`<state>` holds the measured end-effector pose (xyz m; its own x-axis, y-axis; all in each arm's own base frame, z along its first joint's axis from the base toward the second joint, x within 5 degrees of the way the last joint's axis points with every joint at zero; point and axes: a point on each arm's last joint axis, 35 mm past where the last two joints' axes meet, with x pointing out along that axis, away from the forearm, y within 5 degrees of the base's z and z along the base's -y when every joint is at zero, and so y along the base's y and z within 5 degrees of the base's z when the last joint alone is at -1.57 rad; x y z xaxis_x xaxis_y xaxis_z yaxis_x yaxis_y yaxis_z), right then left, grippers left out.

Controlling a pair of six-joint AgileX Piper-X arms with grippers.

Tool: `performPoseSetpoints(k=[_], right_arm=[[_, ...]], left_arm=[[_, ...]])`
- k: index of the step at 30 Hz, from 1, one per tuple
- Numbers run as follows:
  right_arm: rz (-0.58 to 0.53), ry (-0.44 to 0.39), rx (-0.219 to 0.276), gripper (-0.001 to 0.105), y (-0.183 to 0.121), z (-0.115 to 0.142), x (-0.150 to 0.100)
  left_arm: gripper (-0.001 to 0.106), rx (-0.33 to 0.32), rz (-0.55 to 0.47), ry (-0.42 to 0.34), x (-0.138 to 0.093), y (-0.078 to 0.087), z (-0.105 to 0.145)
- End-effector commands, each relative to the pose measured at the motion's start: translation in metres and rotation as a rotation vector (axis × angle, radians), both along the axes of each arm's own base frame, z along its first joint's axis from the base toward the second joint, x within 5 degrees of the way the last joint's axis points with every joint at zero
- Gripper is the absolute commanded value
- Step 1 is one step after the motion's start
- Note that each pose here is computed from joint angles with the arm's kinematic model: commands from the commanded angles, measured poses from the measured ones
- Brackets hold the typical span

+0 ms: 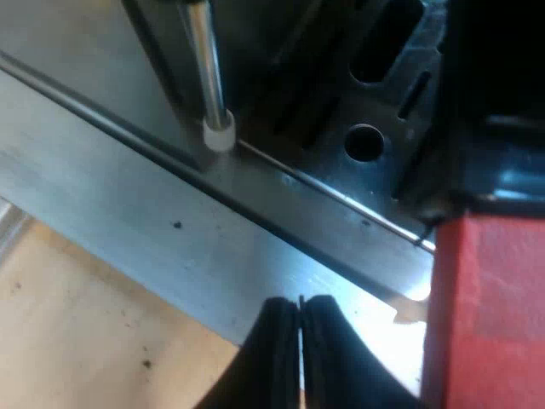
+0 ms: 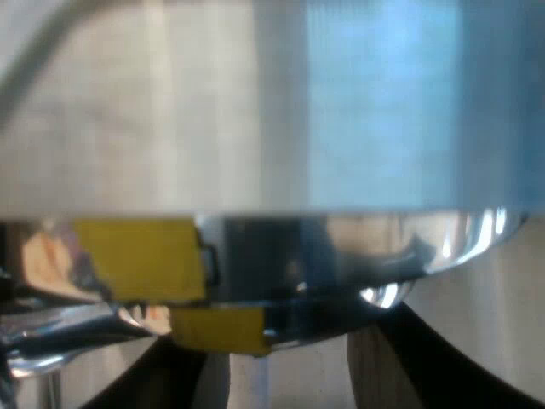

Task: Put the handle in the coffee machine

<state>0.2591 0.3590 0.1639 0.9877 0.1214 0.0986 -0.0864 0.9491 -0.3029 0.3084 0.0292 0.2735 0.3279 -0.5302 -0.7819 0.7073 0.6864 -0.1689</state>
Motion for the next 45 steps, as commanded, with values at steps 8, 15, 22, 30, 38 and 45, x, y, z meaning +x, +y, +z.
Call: performPoseSetpoints(k=[8,15,22,30,38,45], right_arm=[[-0.004,-0.068,0.104,0.036,-0.001,0.024,0.001],[-0.004,-0.068,0.104,0.036,-0.001,0.024,0.001],[-0.004,-0.068,0.104,0.036,-0.001,0.024,0.001],[-0.095,-0.054,0.041,0.036,0.002,0.028,-0.009],[-0.093,-0.027,-0.015,0.036,0.001,0.029,-0.011],[-0.154,0.049,-0.06,0.036,-0.026,0.015,-0.029]], left_arm=[[0.0,-0.015,-0.095,0.116,-0.02,-0.025,0.001],[0.0,-0.023,-0.1,0.118,-0.044,-0.036,-0.004],[0.0,-0.022,-0.077,0.049,-0.062,-0.054,-0.009],[0.0,-0.064,-0.016,0.094,-0.06,-0.068,-0.008],[0.0,-0.089,0.024,0.137,-0.061,-0.068,-0.008],[0.0,-0.091,0.031,0.148,-0.069,-0.067,-0.011]])
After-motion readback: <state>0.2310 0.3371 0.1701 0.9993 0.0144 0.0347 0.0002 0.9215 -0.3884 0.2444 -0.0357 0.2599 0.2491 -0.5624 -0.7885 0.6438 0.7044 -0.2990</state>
